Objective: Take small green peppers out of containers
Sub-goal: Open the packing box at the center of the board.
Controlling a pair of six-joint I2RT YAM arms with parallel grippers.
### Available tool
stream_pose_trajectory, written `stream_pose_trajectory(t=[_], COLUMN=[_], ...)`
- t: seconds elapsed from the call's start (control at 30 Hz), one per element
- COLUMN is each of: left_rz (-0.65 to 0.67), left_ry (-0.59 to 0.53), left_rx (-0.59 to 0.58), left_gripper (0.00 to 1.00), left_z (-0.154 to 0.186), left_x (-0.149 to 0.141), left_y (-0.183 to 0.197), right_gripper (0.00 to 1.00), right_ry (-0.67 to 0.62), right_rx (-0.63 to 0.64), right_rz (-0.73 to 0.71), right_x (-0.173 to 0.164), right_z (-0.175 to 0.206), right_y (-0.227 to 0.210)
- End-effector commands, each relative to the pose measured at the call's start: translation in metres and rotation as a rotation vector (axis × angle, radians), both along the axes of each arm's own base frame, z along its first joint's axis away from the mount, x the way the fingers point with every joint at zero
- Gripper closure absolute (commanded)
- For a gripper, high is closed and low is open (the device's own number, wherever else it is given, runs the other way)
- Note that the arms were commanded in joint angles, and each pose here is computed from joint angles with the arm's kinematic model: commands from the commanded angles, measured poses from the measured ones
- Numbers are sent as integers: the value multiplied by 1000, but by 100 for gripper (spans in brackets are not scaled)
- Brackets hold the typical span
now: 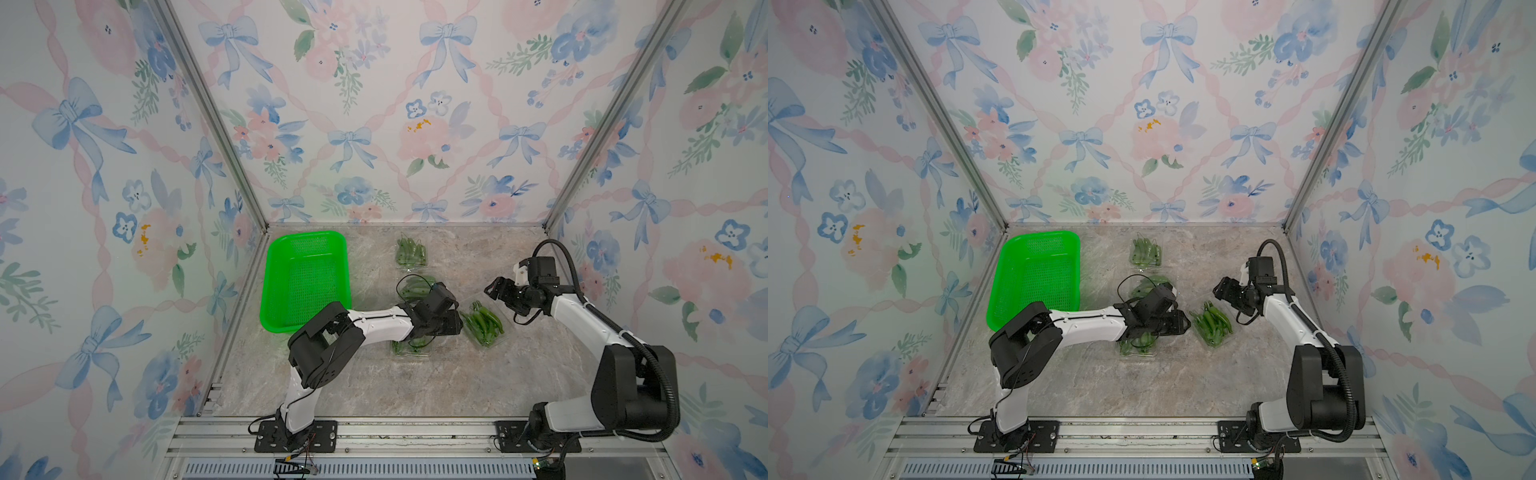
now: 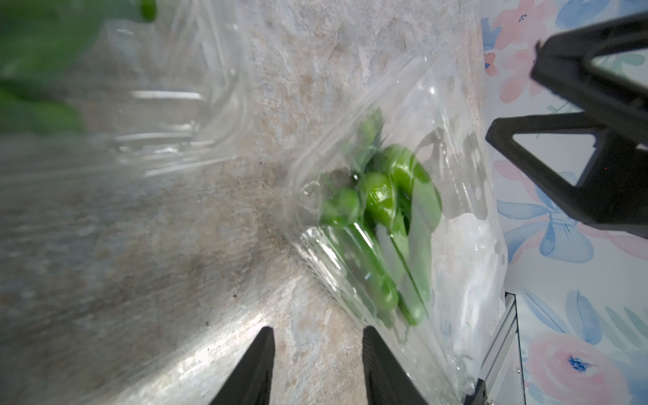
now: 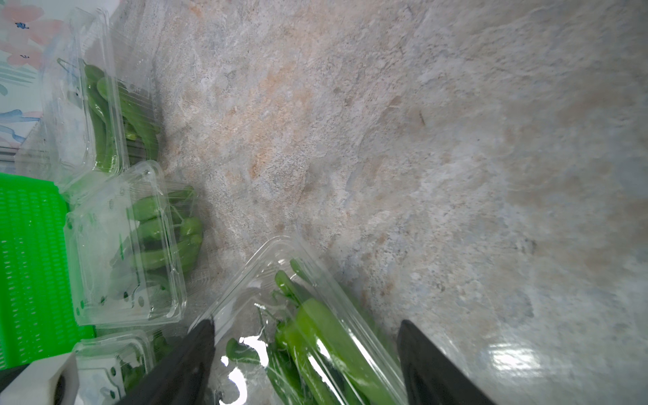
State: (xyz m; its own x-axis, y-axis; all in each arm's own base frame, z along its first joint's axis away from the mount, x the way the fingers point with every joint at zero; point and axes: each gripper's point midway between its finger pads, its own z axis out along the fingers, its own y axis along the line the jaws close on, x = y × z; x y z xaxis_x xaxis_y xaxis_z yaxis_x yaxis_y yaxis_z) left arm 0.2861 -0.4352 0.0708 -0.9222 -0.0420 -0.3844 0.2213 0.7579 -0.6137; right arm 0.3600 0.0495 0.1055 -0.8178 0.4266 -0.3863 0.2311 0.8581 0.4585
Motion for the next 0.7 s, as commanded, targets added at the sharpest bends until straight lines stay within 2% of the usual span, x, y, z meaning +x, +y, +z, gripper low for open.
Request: stream_pose_trajectory(t=[0.0, 0.67], left_rz=[-7, -9], left_ry=[11, 21], left_rx=[5, 23], left_gripper=[55, 54], left_z=[-6, -8], left_x=[4, 11], left_y=[-4, -6], right_gripper=[18, 20], right_ry=[13, 56], right_rx=[22, 96], right_rz=[-3, 5], right_x=[0, -8], right_z=[-6, -25], right_y=[1, 13])
